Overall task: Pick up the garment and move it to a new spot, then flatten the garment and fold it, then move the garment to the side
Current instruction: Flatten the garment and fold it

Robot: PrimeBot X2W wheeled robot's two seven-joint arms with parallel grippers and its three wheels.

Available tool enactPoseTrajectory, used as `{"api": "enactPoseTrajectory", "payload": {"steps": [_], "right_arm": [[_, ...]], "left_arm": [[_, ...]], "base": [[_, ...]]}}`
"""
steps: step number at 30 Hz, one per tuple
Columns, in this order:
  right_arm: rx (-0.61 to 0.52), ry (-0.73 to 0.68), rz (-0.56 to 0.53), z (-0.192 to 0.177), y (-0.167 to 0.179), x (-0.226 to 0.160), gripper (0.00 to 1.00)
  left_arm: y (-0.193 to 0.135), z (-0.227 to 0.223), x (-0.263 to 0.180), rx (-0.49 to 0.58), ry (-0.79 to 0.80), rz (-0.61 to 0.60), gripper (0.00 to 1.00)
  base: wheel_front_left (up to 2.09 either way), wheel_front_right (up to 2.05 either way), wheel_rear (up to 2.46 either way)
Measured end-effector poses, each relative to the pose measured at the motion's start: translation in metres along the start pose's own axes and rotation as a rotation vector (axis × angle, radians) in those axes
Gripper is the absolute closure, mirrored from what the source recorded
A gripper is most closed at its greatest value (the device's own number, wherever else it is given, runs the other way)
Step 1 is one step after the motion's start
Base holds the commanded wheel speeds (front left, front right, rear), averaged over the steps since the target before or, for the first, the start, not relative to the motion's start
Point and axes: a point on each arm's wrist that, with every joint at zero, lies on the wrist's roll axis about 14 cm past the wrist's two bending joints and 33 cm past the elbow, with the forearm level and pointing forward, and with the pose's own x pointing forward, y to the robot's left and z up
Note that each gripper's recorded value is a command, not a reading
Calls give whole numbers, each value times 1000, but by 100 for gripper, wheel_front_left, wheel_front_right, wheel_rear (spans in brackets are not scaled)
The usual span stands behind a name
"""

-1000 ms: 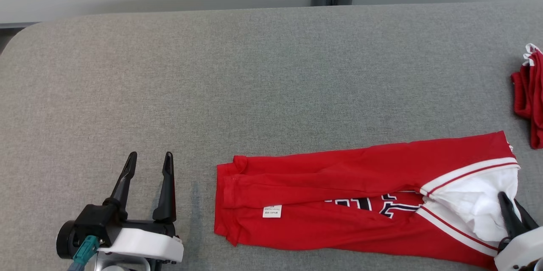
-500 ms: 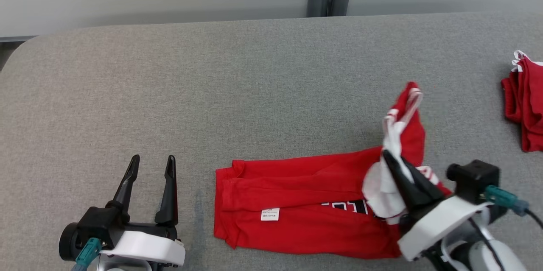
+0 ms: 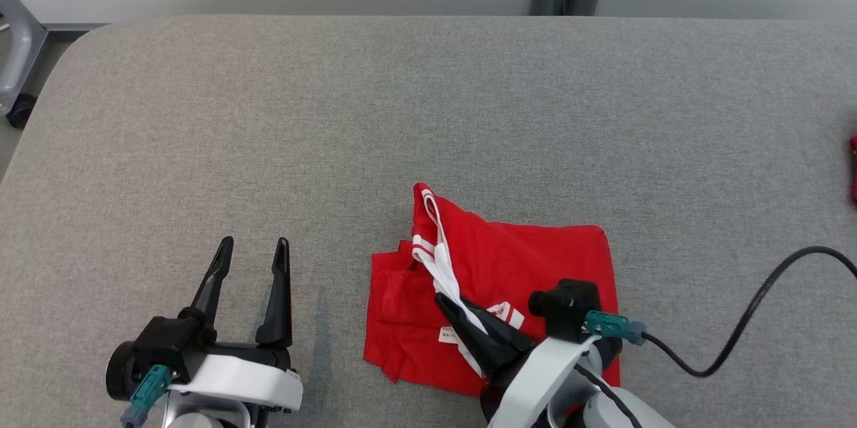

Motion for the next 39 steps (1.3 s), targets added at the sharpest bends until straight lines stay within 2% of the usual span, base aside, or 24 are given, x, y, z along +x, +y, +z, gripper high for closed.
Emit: {"api": "enactPoseTrajectory", "payload": {"steps": [5, 7, 8, 15, 19, 24, 30, 35, 39], "right_arm": [[28, 26, 64, -14, 13, 14, 100], [21, 14, 73, -13, 13, 17, 50], [15, 5, 77, -11, 13, 19, 0], [-29, -157, 97, 29, 16, 23, 0], [-64, -284, 54, 67, 1, 17, 0], [-135, -410, -98, 106, -47, -12, 0], [-215, -451, -326, 117, -109, -63, 0], [-272, -439, -461, 116, -136, -102, 0], [-291, -414, -521, 108, -139, -125, 0]], "left_arm": [[4, -1, 2, -7, 1, 16, 0], [5, -2, 2, -8, 4, 21, 0], [5, -2, 2, -8, 4, 22, 0], [3, -1, 5, -3, 1, 13, 0], [0, 0, 6, -1, -4, 3, 0], [-2, 2, 7, 3, -11, -4, 0], [-2, 5, 4, 12, -19, -4, 0], [5, 15, 3, 30, -47, 13, 0], [12, 19, -7, 46, -52, 27, 0]], "base": [[0, 0, 0], [0, 0, 0], [0, 0, 0], [0, 0, 0], [0, 0, 0], [0, 0, 0], [0, 0, 0], [0, 0, 0], [0, 0, 0]]}}
